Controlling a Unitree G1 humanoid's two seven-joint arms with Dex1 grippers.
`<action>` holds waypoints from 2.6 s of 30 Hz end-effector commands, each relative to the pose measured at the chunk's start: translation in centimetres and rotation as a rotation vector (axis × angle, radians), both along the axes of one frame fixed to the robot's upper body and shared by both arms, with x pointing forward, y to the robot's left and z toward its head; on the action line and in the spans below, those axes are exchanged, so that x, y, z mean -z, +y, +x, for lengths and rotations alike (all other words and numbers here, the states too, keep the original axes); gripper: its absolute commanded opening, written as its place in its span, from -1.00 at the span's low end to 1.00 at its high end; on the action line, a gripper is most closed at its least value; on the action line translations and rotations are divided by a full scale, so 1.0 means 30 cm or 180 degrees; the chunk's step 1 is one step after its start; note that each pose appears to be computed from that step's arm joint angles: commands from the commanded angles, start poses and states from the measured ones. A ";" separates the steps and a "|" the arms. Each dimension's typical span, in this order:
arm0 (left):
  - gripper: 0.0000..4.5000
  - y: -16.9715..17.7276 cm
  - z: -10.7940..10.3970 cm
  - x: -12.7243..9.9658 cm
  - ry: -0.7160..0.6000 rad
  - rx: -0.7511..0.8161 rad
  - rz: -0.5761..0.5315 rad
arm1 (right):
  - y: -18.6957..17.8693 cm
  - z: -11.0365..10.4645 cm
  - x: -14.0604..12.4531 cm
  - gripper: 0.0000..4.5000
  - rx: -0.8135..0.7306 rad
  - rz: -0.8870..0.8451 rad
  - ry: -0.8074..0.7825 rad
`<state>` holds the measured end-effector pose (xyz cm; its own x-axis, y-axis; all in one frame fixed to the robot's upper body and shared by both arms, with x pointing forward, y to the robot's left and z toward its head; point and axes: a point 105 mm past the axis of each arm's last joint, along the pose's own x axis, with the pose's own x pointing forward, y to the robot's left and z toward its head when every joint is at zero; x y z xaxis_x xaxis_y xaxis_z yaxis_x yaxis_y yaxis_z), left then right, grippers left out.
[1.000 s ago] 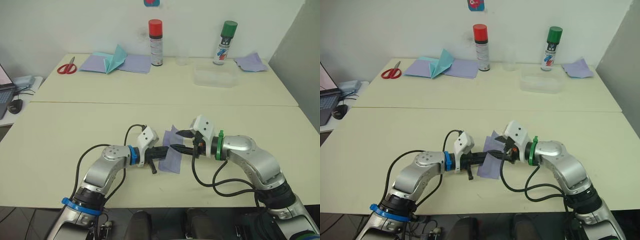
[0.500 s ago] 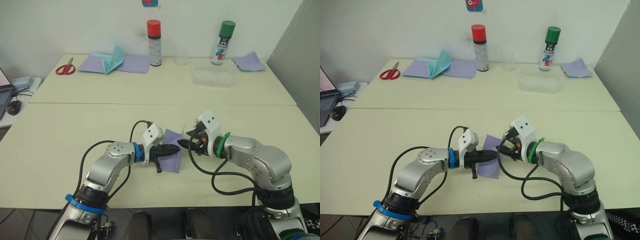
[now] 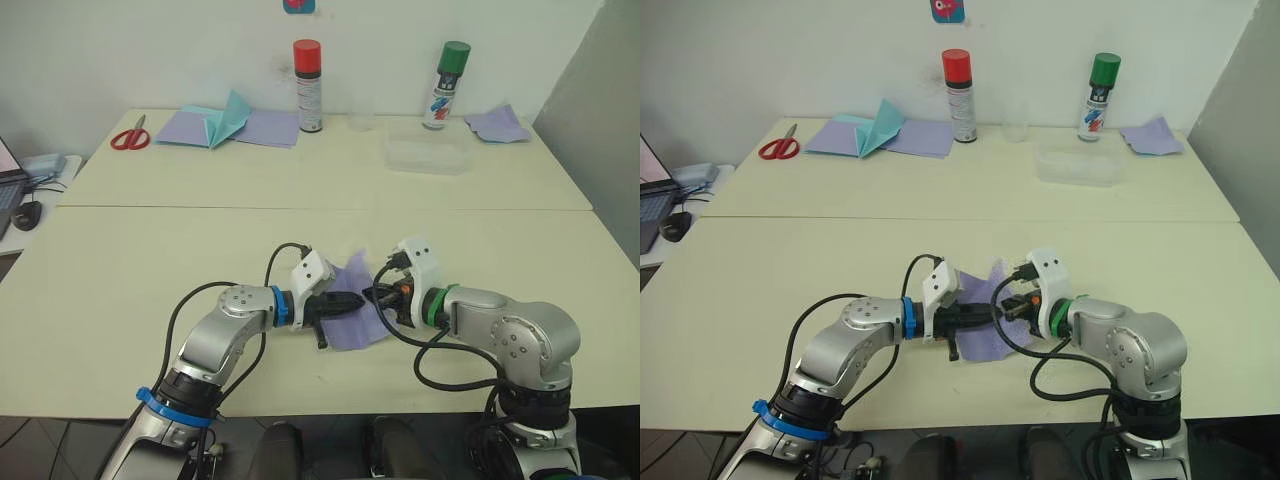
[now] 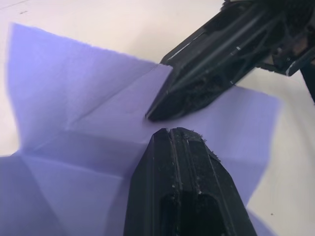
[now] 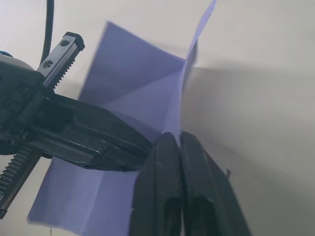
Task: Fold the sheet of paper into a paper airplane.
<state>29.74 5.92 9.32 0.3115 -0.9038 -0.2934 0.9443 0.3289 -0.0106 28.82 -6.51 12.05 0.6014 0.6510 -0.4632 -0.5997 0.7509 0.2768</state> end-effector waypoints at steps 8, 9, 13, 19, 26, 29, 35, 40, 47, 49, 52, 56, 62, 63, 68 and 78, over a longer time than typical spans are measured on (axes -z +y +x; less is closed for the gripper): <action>-1.00 0.065 0.003 0.075 -0.0102 -0.0114 0.0481 | -0.050 0.017 0.005 -0.98 0.0372 0.0145 0.0099; -1.00 0.071 0.003 0.078 -0.0109 -0.0130 0.0505 | -0.055 0.019 0.006 -0.98 0.0418 0.0157 0.0114; -1.00 0.086 0.013 0.087 -0.0149 -0.0207 0.0583 | -0.066 0.012 0.022 -0.98 0.0579 0.0244 0.0259; -1.00 0.096 0.011 0.119 -0.0100 -0.0268 0.0704 | -0.077 -0.008 0.069 -0.98 0.0633 0.0249 0.0438; -1.00 0.103 0.012 0.116 -0.0172 -0.0357 0.0703 | -0.094 -0.018 0.092 -0.98 0.0756 0.0327 0.0536; -1.00 0.105 0.015 0.115 -0.0210 -0.0362 0.0719 | -0.085 -0.032 0.103 -0.98 0.0761 0.0373 0.0582; -1.00 0.109 0.004 0.133 -0.0143 -0.0312 0.0792 | -0.096 -0.033 0.122 -0.98 0.0836 0.0346 0.0654; -1.00 0.107 -0.001 0.148 -0.0122 -0.0293 0.0835 | -0.101 -0.038 0.131 -0.98 0.0835 0.0279 0.0668; -1.00 0.110 0.002 0.166 -0.0179 -0.0238 0.0918 | -0.136 -0.029 0.075 -0.09 0.0747 0.0249 0.0419; -1.00 0.110 0.008 0.166 -0.0203 -0.0245 0.0915 | -0.182 -0.007 0.035 0.20 0.0732 0.0117 0.0135; -1.00 0.110 0.014 0.166 -0.0223 -0.0242 0.0916 | -0.223 0.030 -0.044 0.70 0.0561 -0.0069 -0.0438; -1.00 0.112 0.021 0.166 -0.0231 -0.0242 0.0901 | -0.190 0.036 -0.141 0.96 -0.0078 -0.0140 -0.1242; -1.00 0.106 0.023 0.167 -0.0250 -0.0235 0.0880 | -0.042 -0.031 -0.182 0.08 -0.1320 -0.0137 -0.2018; -1.00 0.105 0.024 0.166 -0.0254 -0.0235 0.0877 | -0.018 -0.030 -0.173 -0.08 -0.1409 -0.0118 -0.2024; -1.00 0.107 0.029 0.165 -0.0257 -0.0236 0.0870 | 0.046 -0.012 -0.064 -0.91 -0.1561 -0.0109 -0.1762; -1.00 0.111 0.033 0.156 -0.0280 -0.0248 0.0835 | 0.033 0.062 0.128 -0.99 -0.1113 -0.0451 -0.1265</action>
